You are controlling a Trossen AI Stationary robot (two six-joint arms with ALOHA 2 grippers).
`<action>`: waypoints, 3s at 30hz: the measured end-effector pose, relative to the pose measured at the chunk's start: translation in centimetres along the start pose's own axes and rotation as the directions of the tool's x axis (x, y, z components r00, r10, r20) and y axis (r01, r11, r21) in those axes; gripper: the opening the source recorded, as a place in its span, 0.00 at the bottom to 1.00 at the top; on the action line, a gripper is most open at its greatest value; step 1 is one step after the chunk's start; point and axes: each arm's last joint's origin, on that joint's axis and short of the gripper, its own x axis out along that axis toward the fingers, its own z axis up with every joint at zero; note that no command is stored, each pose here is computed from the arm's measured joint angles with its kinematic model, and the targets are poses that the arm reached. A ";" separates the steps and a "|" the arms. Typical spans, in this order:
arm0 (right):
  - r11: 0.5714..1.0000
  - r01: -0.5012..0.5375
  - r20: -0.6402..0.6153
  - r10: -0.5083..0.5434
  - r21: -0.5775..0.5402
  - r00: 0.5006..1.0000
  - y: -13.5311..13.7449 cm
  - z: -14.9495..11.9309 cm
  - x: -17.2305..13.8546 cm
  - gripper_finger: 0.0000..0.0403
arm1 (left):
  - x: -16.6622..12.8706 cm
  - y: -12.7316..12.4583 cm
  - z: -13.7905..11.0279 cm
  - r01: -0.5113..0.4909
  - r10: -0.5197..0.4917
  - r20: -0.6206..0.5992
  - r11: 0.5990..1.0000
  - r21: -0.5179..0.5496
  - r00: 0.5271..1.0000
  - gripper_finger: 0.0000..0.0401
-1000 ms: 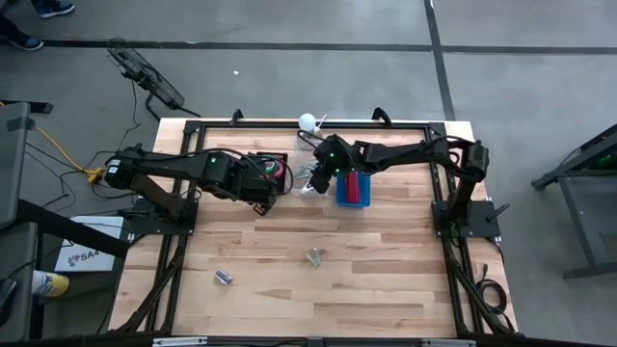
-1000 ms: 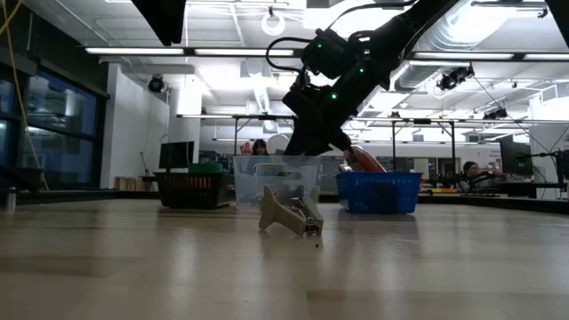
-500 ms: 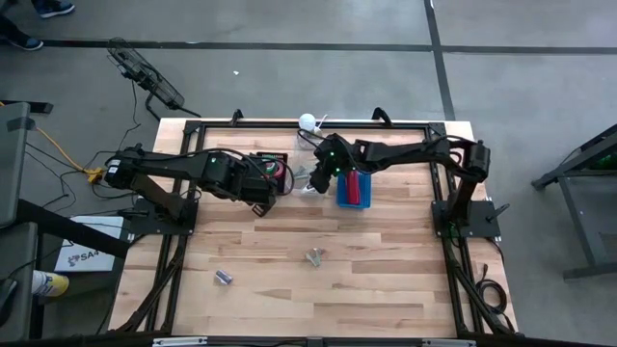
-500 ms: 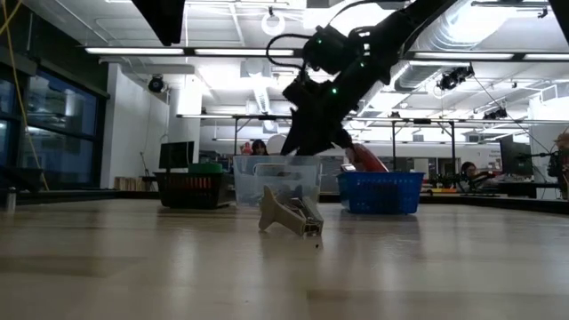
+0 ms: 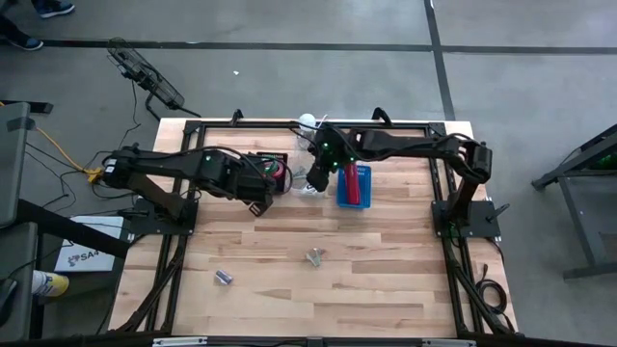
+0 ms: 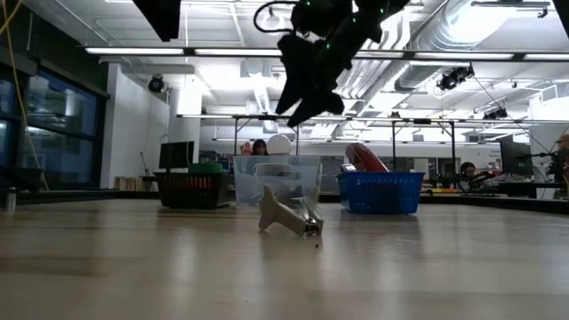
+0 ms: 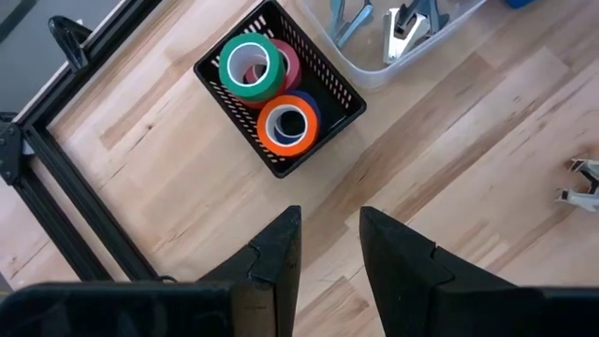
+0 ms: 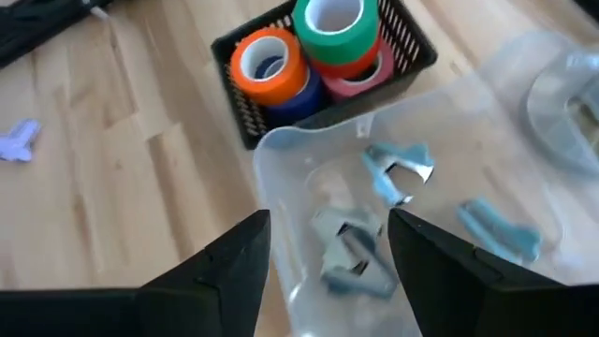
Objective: Pick and place Stapler, Stapler remover, tape
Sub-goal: Put the gray staple remover into the transparent bin
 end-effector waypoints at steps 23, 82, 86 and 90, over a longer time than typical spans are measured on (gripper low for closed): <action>0.991 0.053 -0.292 -0.015 0.121 0.956 11.0 -5.3 -1.9 0.52 | -1.2 1.3 -0.2 0.023 -0.025 0.038 0.999 0.042 0.999 0.27; 0.916 0.247 0.006 -0.263 0.317 0.965 24.8 -23.0 9.2 0.84 | -1.2 1.1 -0.3 0.061 -0.060 -0.010 0.978 0.198 0.998 0.27; 0.922 0.259 0.051 -0.284 0.287 0.957 24.3 -22.2 9.7 0.84 | -1.2 1.2 -0.3 0.057 -0.057 -0.005 0.977 0.204 0.998 0.27; 0.922 0.271 0.050 -0.296 0.278 0.954 23.3 -20.9 10.4 0.84 | -1.2 1.2 -0.3 0.051 -0.052 0.000 0.977 0.206 0.999 0.27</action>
